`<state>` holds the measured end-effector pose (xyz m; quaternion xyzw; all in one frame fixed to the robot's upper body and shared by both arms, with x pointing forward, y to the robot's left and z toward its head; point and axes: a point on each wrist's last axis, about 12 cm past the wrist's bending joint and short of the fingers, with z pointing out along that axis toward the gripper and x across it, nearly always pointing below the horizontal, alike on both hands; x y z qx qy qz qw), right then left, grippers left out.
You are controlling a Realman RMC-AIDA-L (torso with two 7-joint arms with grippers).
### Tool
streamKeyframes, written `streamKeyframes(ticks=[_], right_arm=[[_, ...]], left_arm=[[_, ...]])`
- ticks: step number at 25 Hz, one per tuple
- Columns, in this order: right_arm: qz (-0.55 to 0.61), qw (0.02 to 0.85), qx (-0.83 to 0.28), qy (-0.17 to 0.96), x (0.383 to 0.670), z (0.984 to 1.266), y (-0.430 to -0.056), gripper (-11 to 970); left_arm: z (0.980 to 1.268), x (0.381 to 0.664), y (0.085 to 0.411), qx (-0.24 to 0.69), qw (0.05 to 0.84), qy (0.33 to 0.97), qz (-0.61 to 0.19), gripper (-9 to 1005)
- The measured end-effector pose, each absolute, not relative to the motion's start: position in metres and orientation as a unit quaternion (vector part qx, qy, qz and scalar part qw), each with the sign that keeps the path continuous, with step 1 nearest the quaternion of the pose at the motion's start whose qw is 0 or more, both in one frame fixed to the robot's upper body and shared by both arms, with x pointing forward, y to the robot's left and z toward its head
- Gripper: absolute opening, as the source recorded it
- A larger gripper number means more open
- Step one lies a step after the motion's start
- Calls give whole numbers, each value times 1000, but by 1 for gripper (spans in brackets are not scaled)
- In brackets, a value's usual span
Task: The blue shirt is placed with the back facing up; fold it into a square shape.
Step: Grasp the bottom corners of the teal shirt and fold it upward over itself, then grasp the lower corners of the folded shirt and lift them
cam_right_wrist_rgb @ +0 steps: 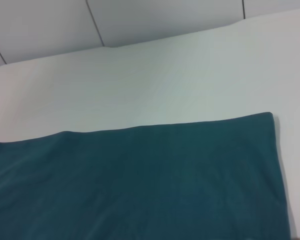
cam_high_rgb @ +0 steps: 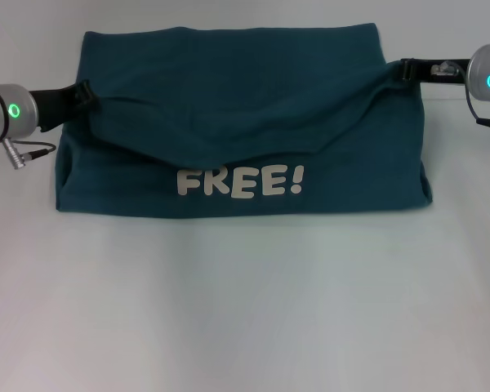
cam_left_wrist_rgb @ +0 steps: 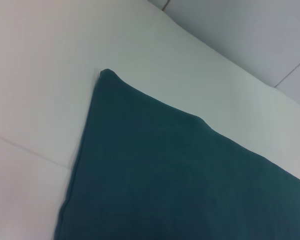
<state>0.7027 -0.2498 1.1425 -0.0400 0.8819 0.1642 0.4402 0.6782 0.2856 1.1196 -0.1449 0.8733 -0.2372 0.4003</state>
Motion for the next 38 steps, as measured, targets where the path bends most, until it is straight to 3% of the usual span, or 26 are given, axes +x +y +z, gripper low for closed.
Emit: streamKeyframes(ticks=[28,31,33,38], right_arm=[[116,439,-90,887,712,1147,-231,120],[122,440,-79,886,713,1151,-234,132],[131,437,-70,887,712,1152,-237,366],[215,414,-35,884,692,1152,-257,569]], left_arm=[[1117,679,277,-164,407,868,-232,197],[1114,678,280,-178,405,865,-234,333],[1113,675,283,-190,404,862,-242,424],[1109,659,296,-198,411,844,-283,519]])
